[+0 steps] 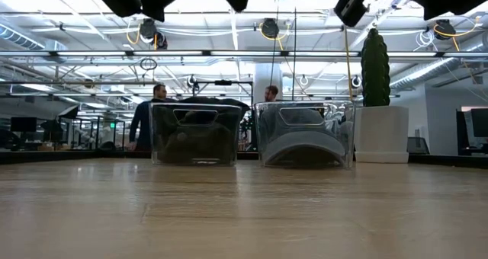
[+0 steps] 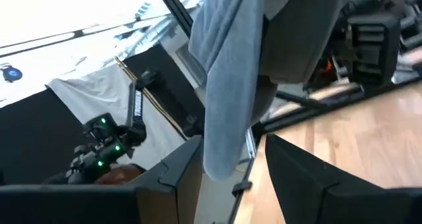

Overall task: Pick & Place hat
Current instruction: Put the gray cap into the right transparent bin

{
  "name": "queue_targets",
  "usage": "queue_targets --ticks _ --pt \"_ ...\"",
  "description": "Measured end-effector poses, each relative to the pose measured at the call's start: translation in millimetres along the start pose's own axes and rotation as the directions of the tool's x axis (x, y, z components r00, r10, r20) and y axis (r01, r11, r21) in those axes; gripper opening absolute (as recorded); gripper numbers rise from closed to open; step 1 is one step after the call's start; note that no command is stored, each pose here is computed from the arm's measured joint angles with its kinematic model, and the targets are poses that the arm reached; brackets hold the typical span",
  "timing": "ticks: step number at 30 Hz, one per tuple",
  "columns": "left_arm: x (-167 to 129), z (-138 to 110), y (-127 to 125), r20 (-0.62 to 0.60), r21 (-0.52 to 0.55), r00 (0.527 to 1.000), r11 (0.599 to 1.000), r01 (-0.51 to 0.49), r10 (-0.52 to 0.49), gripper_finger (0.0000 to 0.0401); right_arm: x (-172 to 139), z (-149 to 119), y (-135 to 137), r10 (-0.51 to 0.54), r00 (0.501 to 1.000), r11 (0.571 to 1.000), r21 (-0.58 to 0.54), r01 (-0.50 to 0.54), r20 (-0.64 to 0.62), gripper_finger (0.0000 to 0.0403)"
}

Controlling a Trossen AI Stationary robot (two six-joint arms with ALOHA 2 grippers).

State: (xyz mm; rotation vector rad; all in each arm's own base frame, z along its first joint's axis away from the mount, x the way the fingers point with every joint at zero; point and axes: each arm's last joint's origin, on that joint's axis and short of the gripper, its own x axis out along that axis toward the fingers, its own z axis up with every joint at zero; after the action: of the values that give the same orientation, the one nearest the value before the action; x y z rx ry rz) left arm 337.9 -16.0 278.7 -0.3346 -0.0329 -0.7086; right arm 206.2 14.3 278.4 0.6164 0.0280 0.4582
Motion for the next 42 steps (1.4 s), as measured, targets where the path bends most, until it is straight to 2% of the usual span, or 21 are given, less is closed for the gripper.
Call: queue_targets --ticks 9,15,19,23,30,35,37,39,42 --pt "-0.1 2.3 0.2 0.029 0.011 0.999 0.999 -0.034 0.033 0.0009 10.9 -5.6 -7.8 0.000 1.000 1.000 -0.004 0.000 -0.004 0.0155" --pt "0.6 -0.8 0.4 0.004 -0.002 0.999 0.999 -0.040 0.040 0.0009 19.5 -2.8 -10.1 0.064 0.996 0.998 -0.027 -0.063 0.067 0.0155" --pt "1.6 -1.3 -0.7 0.004 -0.005 0.999 0.999 -0.039 0.039 0.0009 21.9 -4.9 -12.9 0.066 0.996 0.998 -0.023 -0.064 0.057 0.0155" --pt "1.2 -3.6 2.3 -0.003 -0.027 0.995 0.995 -0.099 0.099 0.0009 24.9 -8.2 -16.3 0.070 0.997 0.997 -0.016 -0.070 0.035 0.0155" --pt "1.4 -5.0 2.8 -0.011 -0.027 0.993 0.993 -0.114 0.114 0.0009 29.7 -9.1 -19.6 0.095 0.994 0.995 -0.009 -0.095 0.062 0.0153" --pt "1.1 -4.9 3.4 -0.009 -0.025 0.992 0.992 -0.125 0.124 0.0009 32.0 -10.3 -21.8 0.099 0.993 0.994 -0.045 -0.096 0.068 0.0117" --pt "1.1 -4.9 3.4 -0.009 -0.025 0.992 0.992 -0.126 0.125 0.0010 32.6 -10.4 -22.2 0.104 0.992 0.992 -0.075 -0.099 0.074 0.0083" --pt "1.1 -5.1 3.6 -0.009 -0.014 0.991 0.991 -0.130 0.130 0.0011 32.7 -9.5 -21.3 0.121 0.989 0.986 -0.127 -0.110 0.081 0.0033" --pt "1.1 -5.2 3.9 -0.009 0.009 0.991 0.991 -0.136 0.136 0.0014 32.7 -9.3 -20.7 0.127 0.989 0.978 -0.176 -0.111 0.082 0.0009"
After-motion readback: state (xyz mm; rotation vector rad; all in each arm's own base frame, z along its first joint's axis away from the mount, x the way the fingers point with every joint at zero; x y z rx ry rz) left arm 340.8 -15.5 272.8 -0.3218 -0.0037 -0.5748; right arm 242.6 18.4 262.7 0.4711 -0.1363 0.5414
